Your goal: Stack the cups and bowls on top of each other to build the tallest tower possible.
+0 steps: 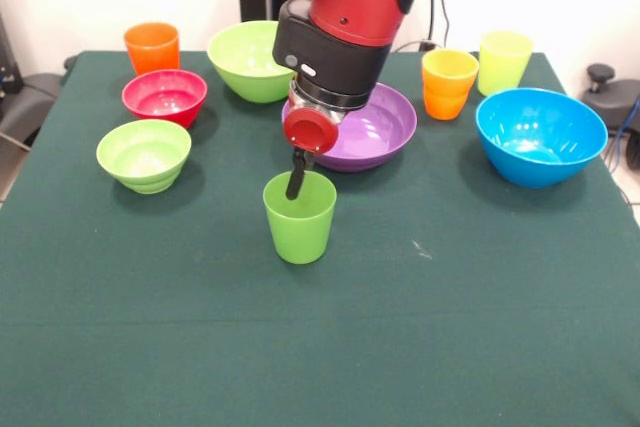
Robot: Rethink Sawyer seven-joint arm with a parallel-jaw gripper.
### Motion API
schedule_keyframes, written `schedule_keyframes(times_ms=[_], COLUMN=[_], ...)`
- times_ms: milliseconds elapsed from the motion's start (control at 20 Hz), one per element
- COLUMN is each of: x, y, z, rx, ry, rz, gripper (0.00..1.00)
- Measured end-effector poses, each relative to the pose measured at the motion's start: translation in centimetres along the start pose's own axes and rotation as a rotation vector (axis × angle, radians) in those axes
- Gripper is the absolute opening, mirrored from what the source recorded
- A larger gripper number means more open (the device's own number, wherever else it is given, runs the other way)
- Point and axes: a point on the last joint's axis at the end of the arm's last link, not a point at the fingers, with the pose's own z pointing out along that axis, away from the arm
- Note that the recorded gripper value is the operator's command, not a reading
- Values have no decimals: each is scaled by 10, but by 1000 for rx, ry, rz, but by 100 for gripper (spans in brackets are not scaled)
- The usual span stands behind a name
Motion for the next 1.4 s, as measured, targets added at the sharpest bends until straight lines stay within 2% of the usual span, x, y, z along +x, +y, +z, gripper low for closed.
schedule_keyframes(times_ms=[1400], x=[-16], y=[5], z=[-4], rx=[5], ry=[-4], rz=[-23], gripper=[100])
